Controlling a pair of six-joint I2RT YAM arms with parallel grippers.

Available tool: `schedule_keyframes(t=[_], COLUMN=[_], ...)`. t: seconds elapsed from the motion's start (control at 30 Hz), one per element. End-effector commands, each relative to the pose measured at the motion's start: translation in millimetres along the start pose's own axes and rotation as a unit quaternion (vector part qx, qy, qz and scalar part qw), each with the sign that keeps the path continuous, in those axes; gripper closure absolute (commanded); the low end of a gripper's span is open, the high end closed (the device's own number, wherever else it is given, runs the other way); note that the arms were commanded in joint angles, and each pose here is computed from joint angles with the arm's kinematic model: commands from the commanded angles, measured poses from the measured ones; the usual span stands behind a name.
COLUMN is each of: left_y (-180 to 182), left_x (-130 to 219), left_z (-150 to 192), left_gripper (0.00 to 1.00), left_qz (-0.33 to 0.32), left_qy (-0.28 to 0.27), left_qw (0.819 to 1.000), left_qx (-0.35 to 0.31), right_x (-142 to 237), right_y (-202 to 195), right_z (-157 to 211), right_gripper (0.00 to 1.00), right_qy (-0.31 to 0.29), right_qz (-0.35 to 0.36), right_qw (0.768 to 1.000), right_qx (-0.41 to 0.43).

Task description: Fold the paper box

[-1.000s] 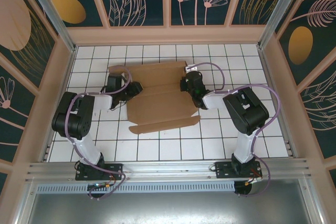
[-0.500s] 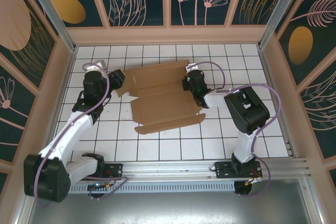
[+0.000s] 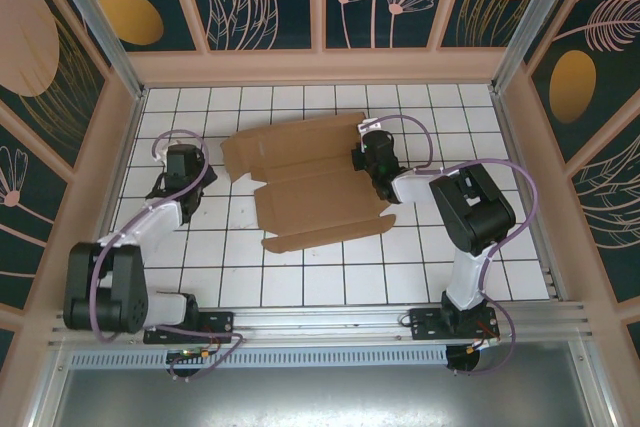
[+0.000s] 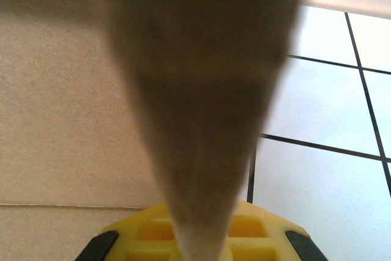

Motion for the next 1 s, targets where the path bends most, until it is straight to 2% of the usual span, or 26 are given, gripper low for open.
schedule_keyframes(t=[0.0,0.13,0.2,0.3,0.43,0.67,0.77,0.97], left_y=[-12,-35,-53,-81,-105,-120,-130,-143], left_x=[-3,26,42,49,47,41,49,60], left_z=[-19,-57,-69,-72,-63,-50,-49,-47], left_gripper=[0.69,0.69,0.66,0.64,0.6,0.55,0.6,0.85], left_qz=[0.029,0.079,0.133,0.175,0.161,0.166,0.187,0.243], left_qy=[-0.03,-0.098,-0.112,-0.084,-0.052,-0.006,0.004,0.037], left_qw=[0.999,0.992,0.985,0.98,0.98,0.975,0.972,0.963], left_qx=[0.016,0.018,0.006,-0.035,-0.11,-0.146,-0.142,-0.109], right_x=[-7,-7,-8,-9,-11,-12,-11,-13], right_y=[1,2,3,3,4,4,4,6], right_z=[38,40,41,42,43,42,43,46], right_gripper=[0.94,0.94,0.94,0.94,0.94,0.94,0.94,0.94], right_qy=[0.075,0.078,0.08,0.083,0.084,0.086,0.087,0.089], right_qz=[-0.01,-0.013,-0.014,-0.014,-0.017,-0.015,-0.015,-0.016], right_qw=[0.997,0.996,0.996,0.996,0.996,0.996,0.996,0.995], right_qx=[0.035,0.034,0.035,0.035,0.032,0.031,0.03,0.03])
Point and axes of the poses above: each hand's point on the last joint's axis, 136 mm out from that joint toward the fingers, its own x axis back along the fingers, its own y axis along the line the jaws close on, z = x × y, the point moved 6 cm from there along x, back along the fingers, and after that the axes turned 3 degrees about x, right-handed, at the moved point
